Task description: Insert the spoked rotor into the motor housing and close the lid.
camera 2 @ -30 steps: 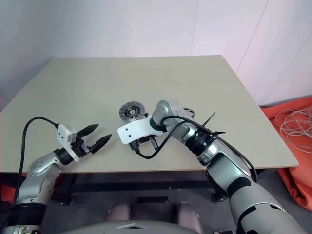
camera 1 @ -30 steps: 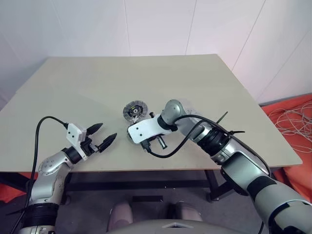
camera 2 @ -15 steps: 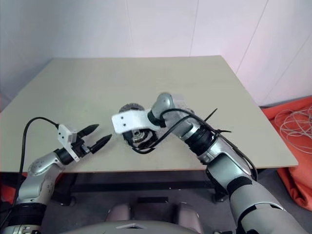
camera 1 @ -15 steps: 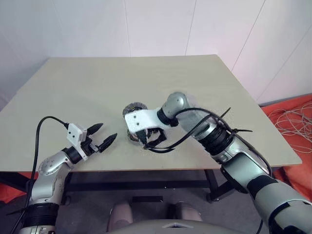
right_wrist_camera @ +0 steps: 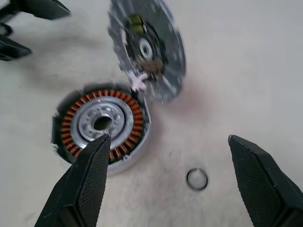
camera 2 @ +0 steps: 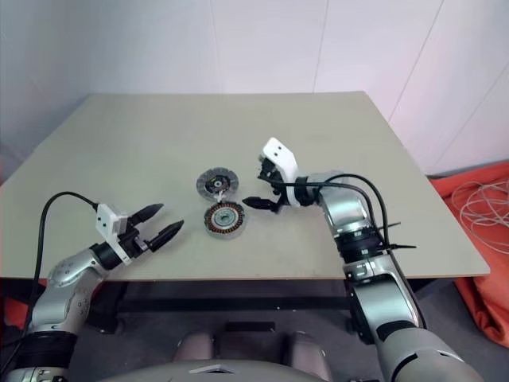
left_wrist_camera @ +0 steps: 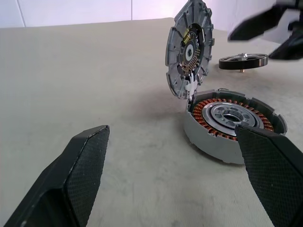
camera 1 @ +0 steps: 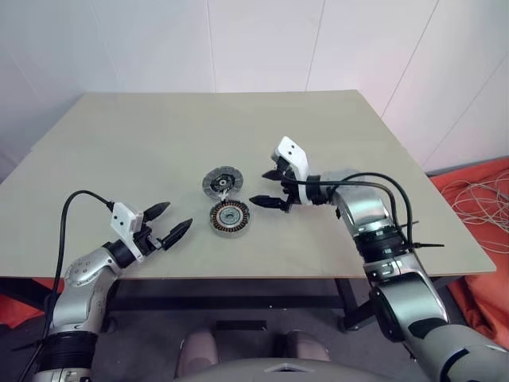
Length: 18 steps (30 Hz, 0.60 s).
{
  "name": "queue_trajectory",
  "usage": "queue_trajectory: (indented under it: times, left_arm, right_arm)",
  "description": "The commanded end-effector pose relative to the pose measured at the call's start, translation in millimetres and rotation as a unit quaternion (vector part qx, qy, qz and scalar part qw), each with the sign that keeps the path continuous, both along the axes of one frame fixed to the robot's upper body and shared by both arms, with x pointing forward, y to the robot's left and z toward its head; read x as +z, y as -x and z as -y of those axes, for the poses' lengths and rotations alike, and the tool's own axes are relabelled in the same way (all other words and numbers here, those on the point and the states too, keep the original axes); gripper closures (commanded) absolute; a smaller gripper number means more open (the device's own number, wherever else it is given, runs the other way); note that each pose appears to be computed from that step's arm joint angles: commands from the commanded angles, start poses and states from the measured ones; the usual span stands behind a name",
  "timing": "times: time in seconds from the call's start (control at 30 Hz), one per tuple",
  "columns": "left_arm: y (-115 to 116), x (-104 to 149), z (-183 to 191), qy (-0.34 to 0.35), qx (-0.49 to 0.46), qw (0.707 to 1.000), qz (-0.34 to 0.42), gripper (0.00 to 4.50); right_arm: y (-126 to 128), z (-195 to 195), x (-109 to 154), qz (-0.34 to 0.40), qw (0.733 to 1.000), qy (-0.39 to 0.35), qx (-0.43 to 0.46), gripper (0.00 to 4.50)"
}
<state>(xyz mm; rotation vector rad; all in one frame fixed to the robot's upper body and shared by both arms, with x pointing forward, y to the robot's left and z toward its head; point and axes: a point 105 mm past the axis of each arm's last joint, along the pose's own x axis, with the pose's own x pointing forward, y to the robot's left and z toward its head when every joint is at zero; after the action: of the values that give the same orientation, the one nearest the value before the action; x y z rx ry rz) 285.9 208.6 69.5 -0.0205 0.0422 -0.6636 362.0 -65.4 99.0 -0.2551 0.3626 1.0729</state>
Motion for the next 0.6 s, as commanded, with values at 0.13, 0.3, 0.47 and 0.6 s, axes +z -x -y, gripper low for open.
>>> queue_trajectory:
  times: [0.13,0.3,0.47,0.6]
  left_arm:
    - [-3.1,12.3,-1.7,-0.003,-0.006,1.0,0.021,0.0]
    - [-3.1,13.8,-2.1,-0.003,-0.006,1.0,0.023,0.0]
    - [-2.9,14.9,-3.7,-0.003,-0.004,1.0,0.024,0.0]
    - [-3.4,15.3,-4.0,-0.003,-0.002,1.0,0.025,0.0]
  right_arm:
    - [-13.5,4.2,-4.8,0.021,0.998,-0.019,-0.062,0.03]
    - [-19.1,6.6,-20.4,0.032,0.997,0.009,-0.076,0.03]
    - [-21.3,7.9,-29.7,0.028,0.996,0.017,-0.079,0.03]
    - [-22.3,8.8,-37.7,0.026,0.996,0.028,-0.081,0.03]
